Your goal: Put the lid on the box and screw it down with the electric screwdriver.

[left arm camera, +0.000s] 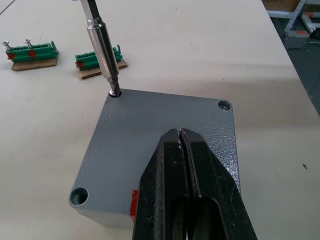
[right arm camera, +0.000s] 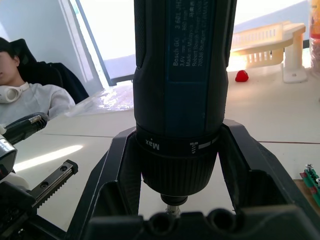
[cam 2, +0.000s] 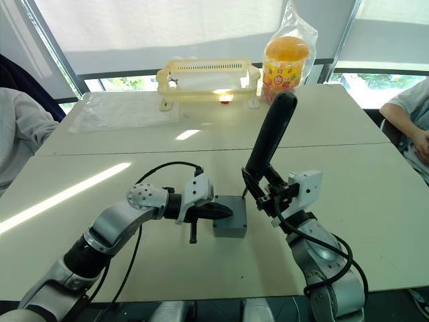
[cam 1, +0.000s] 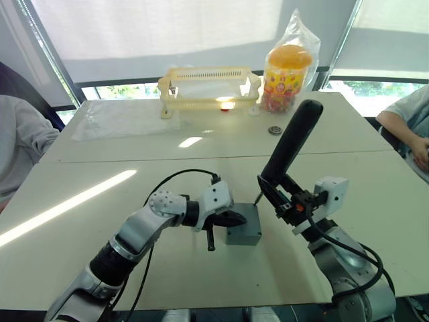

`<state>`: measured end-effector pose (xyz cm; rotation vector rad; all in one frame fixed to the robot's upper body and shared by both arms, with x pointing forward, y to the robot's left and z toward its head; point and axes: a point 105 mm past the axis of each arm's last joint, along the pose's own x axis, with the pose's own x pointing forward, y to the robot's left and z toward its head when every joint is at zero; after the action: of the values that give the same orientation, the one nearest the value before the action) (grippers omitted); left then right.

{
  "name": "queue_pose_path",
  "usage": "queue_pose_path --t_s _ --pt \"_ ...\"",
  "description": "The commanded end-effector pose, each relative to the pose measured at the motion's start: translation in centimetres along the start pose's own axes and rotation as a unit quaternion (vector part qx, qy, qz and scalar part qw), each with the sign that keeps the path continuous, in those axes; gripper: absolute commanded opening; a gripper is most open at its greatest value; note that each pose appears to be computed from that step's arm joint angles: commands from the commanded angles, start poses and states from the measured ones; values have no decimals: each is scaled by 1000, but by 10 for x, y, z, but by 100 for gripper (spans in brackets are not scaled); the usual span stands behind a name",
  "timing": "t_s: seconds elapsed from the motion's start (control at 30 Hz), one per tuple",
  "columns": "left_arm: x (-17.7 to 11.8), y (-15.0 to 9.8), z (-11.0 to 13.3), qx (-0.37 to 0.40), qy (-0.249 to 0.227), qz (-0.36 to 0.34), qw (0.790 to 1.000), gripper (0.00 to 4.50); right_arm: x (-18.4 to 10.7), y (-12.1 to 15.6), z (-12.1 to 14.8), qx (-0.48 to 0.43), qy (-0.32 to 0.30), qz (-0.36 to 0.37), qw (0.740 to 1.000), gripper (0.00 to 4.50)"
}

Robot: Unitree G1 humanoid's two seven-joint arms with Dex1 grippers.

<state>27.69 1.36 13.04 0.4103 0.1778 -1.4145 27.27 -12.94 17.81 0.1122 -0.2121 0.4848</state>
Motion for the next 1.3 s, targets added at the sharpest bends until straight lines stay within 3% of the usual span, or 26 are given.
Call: queue_pose_path --t_s 0.03,0.43,1.3 --pt "0 -1 -8 -9 14 1 1000 0 -1 -1 18 -20 -38 -1 999 180" --pt "1 -3 -10 -8 16 -3 1000 0 -1 5 31 -14 -58 8 998 180" --pt "0 -2 -11 -10 18 0 1000 0 -1 6 18 -10 -39 8 999 180"
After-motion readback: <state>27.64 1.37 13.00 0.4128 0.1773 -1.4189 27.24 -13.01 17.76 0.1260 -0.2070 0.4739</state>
